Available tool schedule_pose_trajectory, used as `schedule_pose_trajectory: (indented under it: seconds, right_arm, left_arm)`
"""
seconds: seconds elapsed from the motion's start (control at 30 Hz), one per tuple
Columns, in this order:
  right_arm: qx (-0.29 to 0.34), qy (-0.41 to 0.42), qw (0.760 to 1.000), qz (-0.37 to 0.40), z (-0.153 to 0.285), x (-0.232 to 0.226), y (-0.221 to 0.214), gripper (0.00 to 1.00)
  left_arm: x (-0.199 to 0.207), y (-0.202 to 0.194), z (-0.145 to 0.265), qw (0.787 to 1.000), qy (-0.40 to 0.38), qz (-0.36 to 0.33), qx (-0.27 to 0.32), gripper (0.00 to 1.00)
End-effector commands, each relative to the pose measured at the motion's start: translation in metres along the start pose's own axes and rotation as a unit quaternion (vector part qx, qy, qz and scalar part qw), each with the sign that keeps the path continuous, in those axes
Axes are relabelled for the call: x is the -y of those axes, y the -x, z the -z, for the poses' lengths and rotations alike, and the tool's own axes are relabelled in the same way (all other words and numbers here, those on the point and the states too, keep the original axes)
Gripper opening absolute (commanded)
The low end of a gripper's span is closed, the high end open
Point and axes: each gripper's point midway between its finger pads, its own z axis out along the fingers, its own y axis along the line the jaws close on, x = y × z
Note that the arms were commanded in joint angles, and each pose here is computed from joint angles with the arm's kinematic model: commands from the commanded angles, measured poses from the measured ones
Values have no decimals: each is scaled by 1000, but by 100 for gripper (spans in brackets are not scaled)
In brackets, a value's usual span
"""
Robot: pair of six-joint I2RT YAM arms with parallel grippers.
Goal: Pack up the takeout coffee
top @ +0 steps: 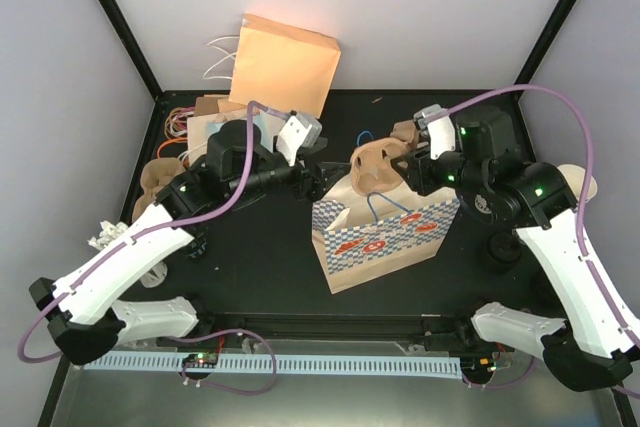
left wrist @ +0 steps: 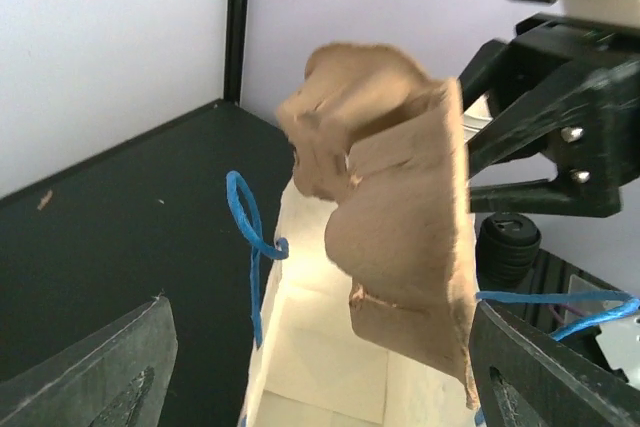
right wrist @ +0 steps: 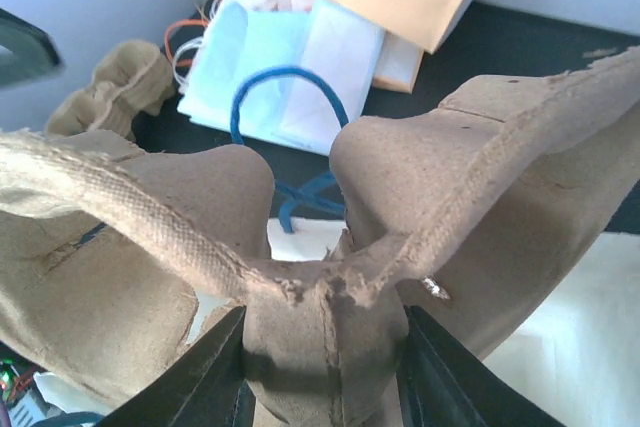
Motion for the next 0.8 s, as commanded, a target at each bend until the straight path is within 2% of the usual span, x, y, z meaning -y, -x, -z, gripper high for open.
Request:
schedule_pose_trajectory:
  seconds: [0.0, 0.13, 0.23, 0.3, 0.43, 0.6, 0.67, 0.77]
  right_arm:
    - [67, 5, 997, 22, 15, -6, 31, 40]
    - [88, 3, 996, 22, 17, -6, 42, 40]
    - [95, 7, 995, 21, 17, -8, 48, 40]
    - [97, 7, 995, 20, 17, -8, 49, 40]
    - [101, -3, 995, 17, 16, -5, 51, 40]
    - [110, -12, 994, 13, 17, -2, 55, 40]
    - [113, -12, 993, 13, 17, -1, 56, 40]
    - [115, -10, 993, 10, 17, -2, 58, 40]
  left_arm:
    - [15, 26, 2, 996, -51, 68, 26, 82]
    - [31, 37, -5, 991, -103, 81, 33, 77]
    - [31, 38, -11, 990, -109, 89, 28, 68]
    - [34, 38, -12, 988, -119, 93, 25, 66]
    - [34, 40, -6, 987, -116, 100, 37, 67]
    - [28, 42, 12, 983, -97, 132, 78, 76]
    - [30, 42, 16, 980, -104, 144, 87, 76]
    - [34, 40, 14, 977, -121, 159, 80, 70]
